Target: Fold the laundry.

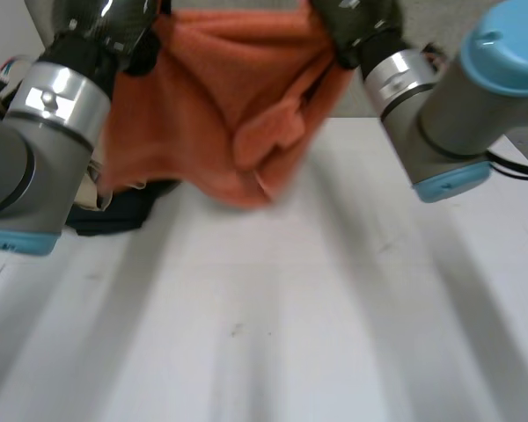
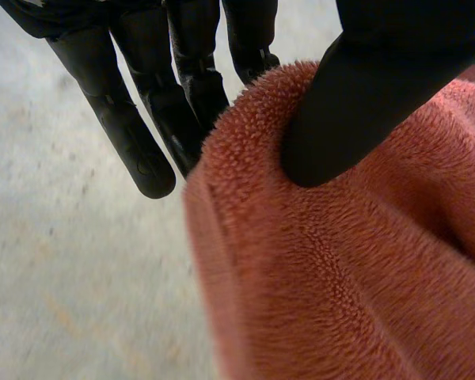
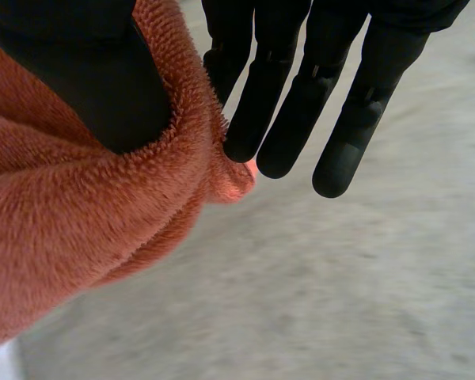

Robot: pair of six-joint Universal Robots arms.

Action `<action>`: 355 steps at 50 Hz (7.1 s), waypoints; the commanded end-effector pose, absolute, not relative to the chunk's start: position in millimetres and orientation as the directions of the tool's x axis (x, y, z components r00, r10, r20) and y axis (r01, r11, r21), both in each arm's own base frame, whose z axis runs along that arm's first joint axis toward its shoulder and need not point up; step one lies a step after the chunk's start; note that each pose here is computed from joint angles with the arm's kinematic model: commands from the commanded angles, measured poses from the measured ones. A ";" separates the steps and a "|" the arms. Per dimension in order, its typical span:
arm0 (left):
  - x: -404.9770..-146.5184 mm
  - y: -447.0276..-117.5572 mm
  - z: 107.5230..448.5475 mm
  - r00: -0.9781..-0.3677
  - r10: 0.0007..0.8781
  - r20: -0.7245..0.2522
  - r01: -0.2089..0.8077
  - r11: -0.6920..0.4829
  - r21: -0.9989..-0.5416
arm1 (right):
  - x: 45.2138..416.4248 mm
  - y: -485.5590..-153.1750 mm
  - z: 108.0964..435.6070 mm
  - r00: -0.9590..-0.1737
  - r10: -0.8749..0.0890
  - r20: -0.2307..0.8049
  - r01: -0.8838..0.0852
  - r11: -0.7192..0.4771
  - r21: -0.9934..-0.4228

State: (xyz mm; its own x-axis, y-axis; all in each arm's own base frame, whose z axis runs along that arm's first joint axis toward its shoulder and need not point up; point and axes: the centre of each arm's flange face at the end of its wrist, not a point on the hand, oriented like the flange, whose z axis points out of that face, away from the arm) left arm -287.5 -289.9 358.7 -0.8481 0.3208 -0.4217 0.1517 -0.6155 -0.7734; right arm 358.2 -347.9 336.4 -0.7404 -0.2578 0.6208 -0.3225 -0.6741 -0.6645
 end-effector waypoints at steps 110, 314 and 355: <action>-281.1 -212.8 158.4 -0.889 0.444 0.111 0.116 0.452 -0.884 | 275.5 -216.7 418.4 -0.767 -0.375 0.521 -0.372 -0.402 -0.837; -239.6 -370.6 199.7 -0.893 0.350 -0.285 0.264 -0.106 -0.959 | 186.6 -422.8 179.5 -0.760 -0.298 0.577 -0.575 -0.103 -0.811; -217.6 -281.1 165.9 -0.821 0.510 -0.257 0.405 0.202 -0.892 | 100.4 -401.1 154.9 -0.776 -0.452 0.440 -0.590 0.274 -0.759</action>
